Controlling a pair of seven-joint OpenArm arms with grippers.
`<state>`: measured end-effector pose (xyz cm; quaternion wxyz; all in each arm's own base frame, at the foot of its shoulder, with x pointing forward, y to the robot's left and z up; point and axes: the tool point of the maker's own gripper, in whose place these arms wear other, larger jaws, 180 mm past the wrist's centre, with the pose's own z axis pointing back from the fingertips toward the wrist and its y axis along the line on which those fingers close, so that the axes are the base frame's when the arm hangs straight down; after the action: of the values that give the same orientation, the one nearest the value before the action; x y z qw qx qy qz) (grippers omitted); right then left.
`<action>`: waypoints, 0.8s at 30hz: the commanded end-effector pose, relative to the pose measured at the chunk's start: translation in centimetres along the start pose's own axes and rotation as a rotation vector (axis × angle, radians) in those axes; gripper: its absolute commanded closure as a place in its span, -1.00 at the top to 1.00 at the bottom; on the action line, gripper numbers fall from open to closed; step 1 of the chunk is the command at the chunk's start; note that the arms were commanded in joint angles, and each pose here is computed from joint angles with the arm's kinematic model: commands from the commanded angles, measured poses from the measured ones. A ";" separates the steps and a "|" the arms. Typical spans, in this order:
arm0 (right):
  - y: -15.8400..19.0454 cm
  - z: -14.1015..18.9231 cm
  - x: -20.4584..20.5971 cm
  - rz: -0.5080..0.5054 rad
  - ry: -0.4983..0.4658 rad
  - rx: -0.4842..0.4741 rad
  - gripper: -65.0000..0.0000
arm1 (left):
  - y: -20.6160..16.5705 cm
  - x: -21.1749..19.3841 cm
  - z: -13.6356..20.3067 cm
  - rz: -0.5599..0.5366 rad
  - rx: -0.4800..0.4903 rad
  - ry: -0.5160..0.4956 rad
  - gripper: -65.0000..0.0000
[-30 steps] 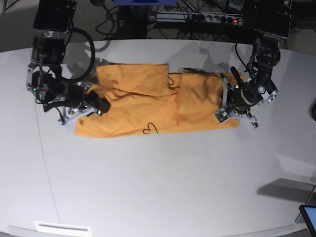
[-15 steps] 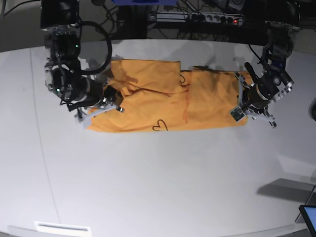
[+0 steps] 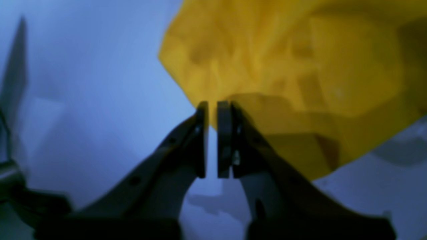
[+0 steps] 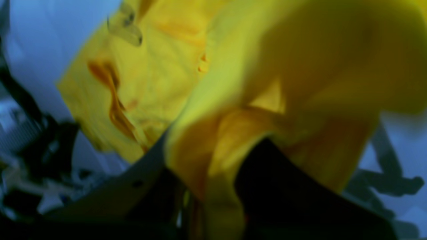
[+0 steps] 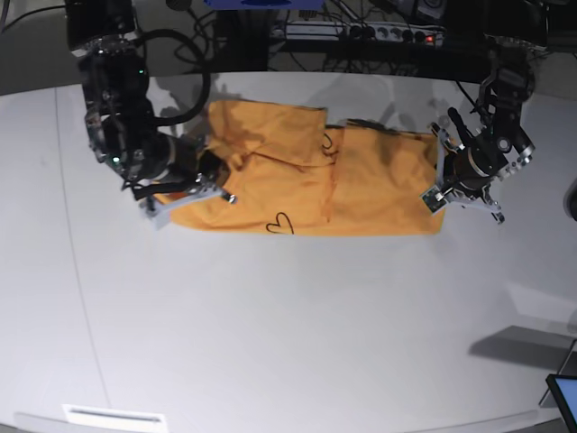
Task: Fold the T-shirt properly
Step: 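Carry both shirt ends toward each other with both grippers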
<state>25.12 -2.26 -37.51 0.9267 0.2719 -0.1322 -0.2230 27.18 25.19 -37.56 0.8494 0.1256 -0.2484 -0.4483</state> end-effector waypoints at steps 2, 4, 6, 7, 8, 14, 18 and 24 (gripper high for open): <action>1.6 0.3 0.0 0.035 0.001 0.039 -0.99 | 0.1 -0.1 -0.4 -0.019 -0.007 0.006 -0.85; 2.1 0.2 -0.3 0.055 0.009 0.045 -0.99 | -0.8 -0.1 -1.1 -0.039 -0.037 0.020 -0.85; 2.5 0.0 -0.8 0.073 0.023 0.049 -0.99 | -1.6 -0.5 -1.7 -0.066 -0.050 0.045 -0.85; 2.6 0.0 -1.1 0.078 0.028 0.050 -0.99 | -1.9 -0.5 -1.8 -0.081 -0.053 0.053 -0.85; 2.6 -0.1 -1.2 0.082 0.032 0.051 -0.99 | -2.4 -0.3 -2.0 -0.094 -0.058 0.055 -0.85; 3.5 -0.1 -1.3 0.108 0.040 0.063 -0.99 | -4.4 1.0 -2.6 -0.151 -0.068 0.055 -0.85; 3.6 0.1 -0.4 0.123 0.016 0.060 -0.99 | -5.2 1.6 -2.8 -0.162 -0.084 0.046 -0.85; 2.9 0.4 0.9 0.150 -0.027 0.022 -0.99 | -5.6 1.8 -2.9 -0.160 -0.093 0.039 -0.85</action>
<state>26.01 -1.14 -36.73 0.9413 0.2542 -0.1522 -0.1615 26.79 23.01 -40.86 0.8186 0.1750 -0.1910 -0.5126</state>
